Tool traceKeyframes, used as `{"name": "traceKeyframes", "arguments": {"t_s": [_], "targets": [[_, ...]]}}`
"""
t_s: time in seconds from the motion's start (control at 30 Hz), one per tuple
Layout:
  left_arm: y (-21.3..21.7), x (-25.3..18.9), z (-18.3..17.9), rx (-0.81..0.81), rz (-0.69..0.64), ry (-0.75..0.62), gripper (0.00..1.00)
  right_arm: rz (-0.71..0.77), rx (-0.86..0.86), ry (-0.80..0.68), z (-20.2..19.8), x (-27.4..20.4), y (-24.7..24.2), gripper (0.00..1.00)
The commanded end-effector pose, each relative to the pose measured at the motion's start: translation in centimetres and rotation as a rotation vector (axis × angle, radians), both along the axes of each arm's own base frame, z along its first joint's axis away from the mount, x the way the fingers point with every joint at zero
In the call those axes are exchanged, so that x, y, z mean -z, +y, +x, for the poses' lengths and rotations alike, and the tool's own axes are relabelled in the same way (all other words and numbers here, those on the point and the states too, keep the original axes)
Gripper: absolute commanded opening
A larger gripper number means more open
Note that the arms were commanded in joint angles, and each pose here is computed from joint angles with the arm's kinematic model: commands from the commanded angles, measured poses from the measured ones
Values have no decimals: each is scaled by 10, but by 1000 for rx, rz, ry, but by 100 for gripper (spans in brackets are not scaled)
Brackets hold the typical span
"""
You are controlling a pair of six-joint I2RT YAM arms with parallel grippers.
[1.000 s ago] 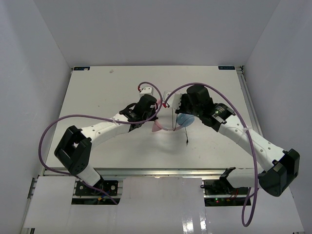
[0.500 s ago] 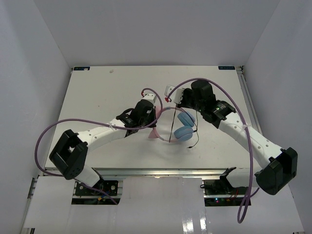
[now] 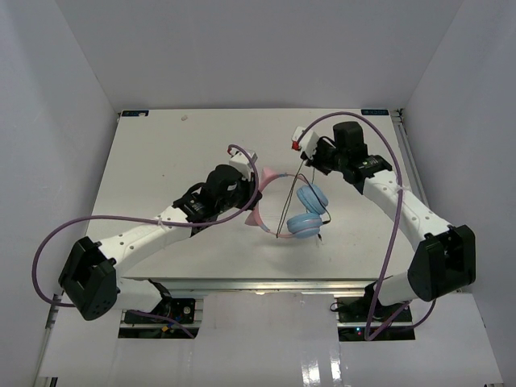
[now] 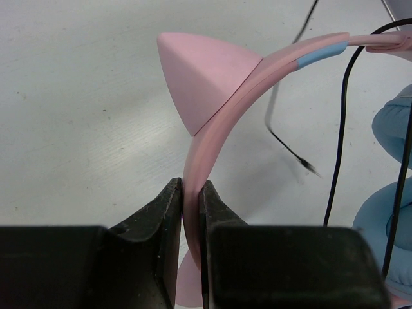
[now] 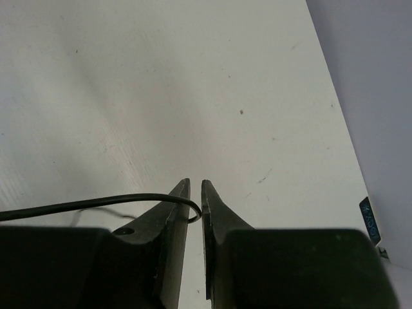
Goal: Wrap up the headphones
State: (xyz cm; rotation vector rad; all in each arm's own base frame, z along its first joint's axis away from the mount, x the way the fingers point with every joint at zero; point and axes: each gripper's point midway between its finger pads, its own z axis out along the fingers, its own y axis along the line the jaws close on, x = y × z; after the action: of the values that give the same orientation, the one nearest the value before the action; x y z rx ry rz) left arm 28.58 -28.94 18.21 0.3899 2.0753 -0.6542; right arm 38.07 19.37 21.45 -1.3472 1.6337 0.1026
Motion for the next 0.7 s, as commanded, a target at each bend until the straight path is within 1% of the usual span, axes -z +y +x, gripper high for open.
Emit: {"name": "traceKeyframes", "arguments": {"t_s": [0.0, 0.1, 0.27, 0.37, 0.53, 0.67], "targets": [[-9, -42, -9, 53, -112, -78, 0, 133, -50, 24, 3, -12, 10, 19], [-9, -54, -9, 53, -129, -96, 0, 194, -88, 101, -4, -1, 11, 19], [-14, -80, -14, 85, -174, -115, 0, 298, -199, 244, -31, 17, 27, 18], [-16, -101, -13, 91, -203, -136, 0, 370, -279, 321, -47, 18, 38, 18], [-17, -119, -14, 86, -207, -137, 0, 492, -397, 455, -72, 15, 55, 18], [-15, -132, -12, 72, -202, -139, 0, 551, -459, 508, -84, 12, 61, 19]]}}
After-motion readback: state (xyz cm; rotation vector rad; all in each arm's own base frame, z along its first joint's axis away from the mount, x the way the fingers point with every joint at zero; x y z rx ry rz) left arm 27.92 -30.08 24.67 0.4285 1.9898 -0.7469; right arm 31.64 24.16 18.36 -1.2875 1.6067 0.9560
